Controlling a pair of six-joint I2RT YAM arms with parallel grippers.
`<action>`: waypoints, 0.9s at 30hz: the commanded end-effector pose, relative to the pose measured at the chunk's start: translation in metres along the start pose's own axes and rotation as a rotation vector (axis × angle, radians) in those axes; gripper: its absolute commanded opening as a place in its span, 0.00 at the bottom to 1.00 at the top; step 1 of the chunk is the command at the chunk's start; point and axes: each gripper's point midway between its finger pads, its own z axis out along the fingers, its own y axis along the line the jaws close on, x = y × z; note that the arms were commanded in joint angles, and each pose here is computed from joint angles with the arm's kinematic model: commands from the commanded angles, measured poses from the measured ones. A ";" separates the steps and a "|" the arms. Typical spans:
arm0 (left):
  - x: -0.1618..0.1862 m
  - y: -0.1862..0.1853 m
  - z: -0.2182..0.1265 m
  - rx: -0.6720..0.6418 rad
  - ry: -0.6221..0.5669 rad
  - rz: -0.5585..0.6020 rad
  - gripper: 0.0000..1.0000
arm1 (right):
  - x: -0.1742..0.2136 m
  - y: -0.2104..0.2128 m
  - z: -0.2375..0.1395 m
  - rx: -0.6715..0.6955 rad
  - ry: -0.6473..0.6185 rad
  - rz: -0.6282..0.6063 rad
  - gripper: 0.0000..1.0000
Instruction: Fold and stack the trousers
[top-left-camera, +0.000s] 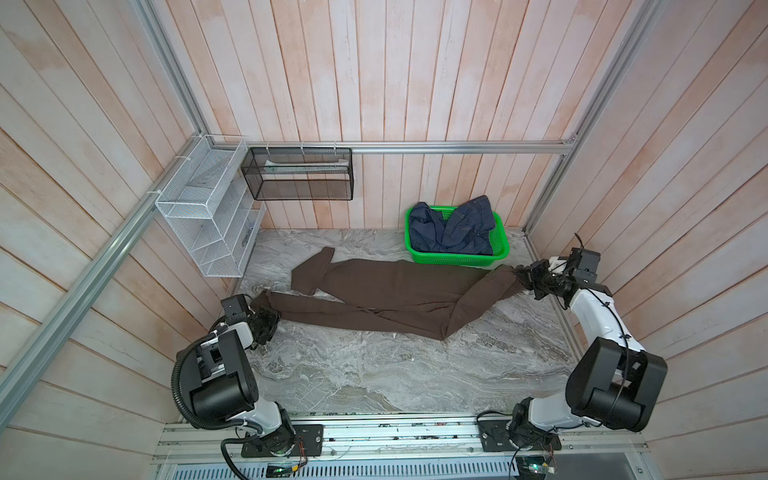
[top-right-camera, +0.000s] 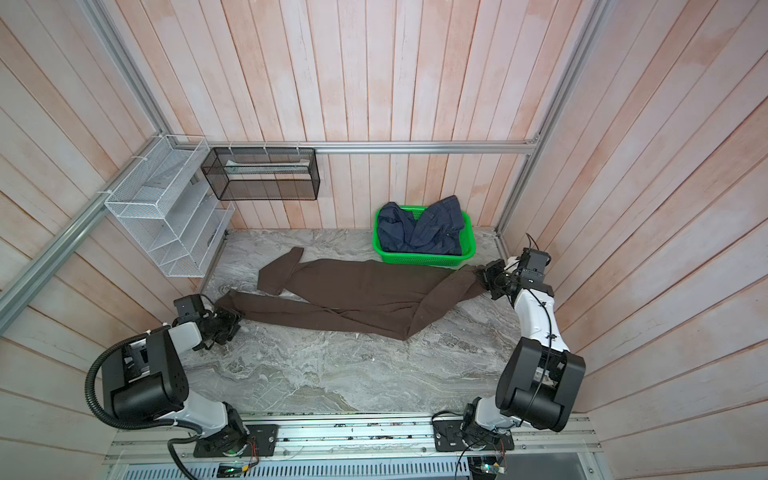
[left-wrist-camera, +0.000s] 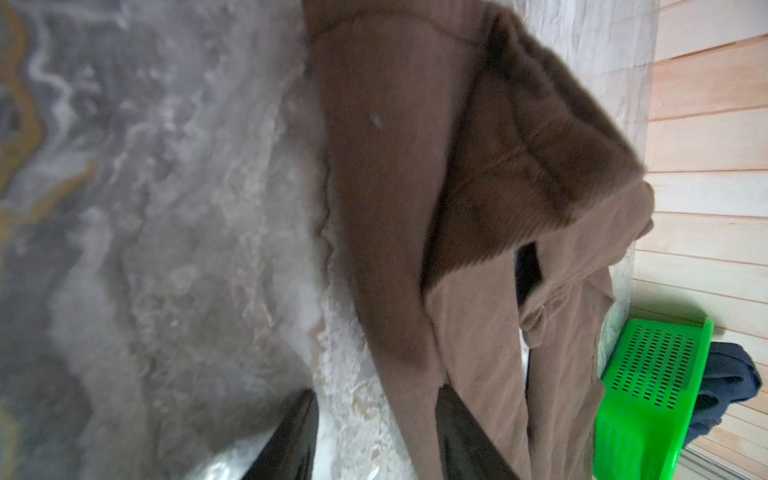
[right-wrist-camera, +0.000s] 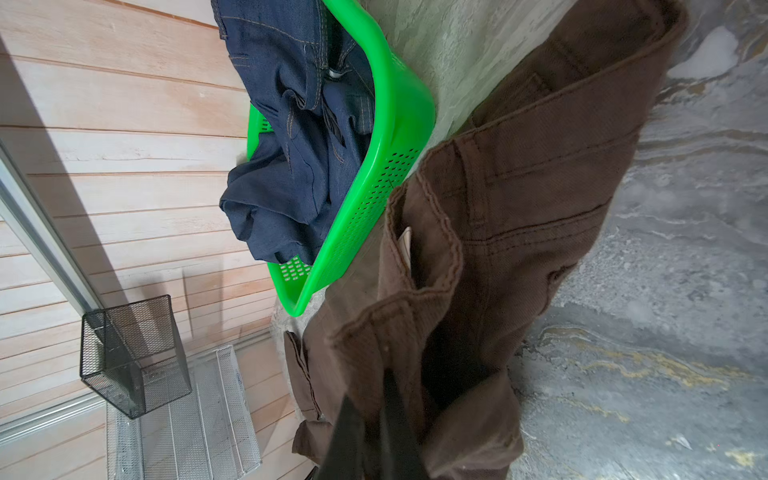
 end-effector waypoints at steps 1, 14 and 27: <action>-0.014 0.001 0.011 -0.019 -0.041 0.018 0.47 | -0.002 0.015 -0.004 -0.032 -0.010 -0.028 0.00; -0.016 -0.002 0.033 -0.020 -0.017 0.025 0.03 | -0.004 0.019 -0.005 -0.037 -0.012 -0.023 0.00; -0.090 -0.071 -0.148 0.034 -0.352 0.038 0.00 | -0.052 -0.003 -0.057 -0.061 -0.113 0.124 0.00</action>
